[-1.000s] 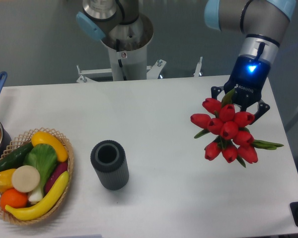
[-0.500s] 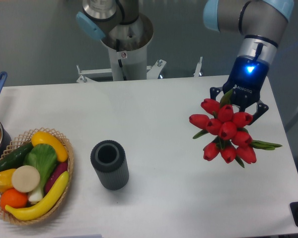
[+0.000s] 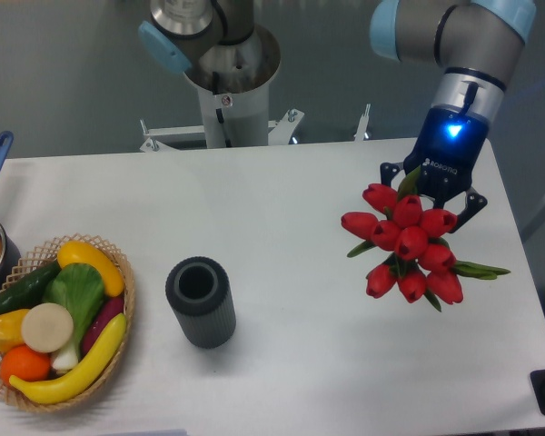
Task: Insert the flowers into the vase
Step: 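Carry the tulips over the dark grey vase, stems pointing down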
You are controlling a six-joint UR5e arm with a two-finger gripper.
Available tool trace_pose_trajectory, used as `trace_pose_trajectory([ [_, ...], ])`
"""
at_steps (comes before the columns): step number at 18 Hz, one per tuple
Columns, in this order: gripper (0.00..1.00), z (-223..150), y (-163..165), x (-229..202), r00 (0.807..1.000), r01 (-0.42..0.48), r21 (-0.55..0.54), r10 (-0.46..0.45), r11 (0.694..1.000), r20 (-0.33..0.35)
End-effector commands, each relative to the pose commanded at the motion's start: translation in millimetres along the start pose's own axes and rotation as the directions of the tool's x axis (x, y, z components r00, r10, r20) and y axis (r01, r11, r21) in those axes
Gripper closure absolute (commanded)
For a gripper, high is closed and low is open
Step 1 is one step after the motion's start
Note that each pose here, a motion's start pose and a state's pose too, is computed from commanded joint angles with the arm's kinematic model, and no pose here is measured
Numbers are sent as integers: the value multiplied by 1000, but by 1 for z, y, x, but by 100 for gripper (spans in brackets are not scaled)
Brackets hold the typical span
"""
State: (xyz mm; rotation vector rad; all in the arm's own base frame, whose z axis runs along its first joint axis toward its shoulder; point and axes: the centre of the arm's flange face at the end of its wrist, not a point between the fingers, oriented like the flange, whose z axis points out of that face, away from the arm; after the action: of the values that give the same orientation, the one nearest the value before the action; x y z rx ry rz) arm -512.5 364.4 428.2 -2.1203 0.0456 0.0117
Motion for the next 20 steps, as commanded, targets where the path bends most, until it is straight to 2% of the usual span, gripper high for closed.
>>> trace_pose_trajectory([
  [5, 67, 14, -14, 5, 999, -32, 12, 32, 999, -22],
  [10, 67, 20, -35, 21, 992, -62, 185, 80, 981, -95],
  [13, 67, 27, -42, 35, 979, -62, 311, 117, 948, -164],
  [15, 67, 32, -33, 46, 971, -42, 381, 128, 924, -204],
  [17, 67, 33, -30, 53, 960, -26, 468, 152, 883, -233],
  [20, 67, 40, -32, 71, 947, -24, 527, 188, 850, -261],
])
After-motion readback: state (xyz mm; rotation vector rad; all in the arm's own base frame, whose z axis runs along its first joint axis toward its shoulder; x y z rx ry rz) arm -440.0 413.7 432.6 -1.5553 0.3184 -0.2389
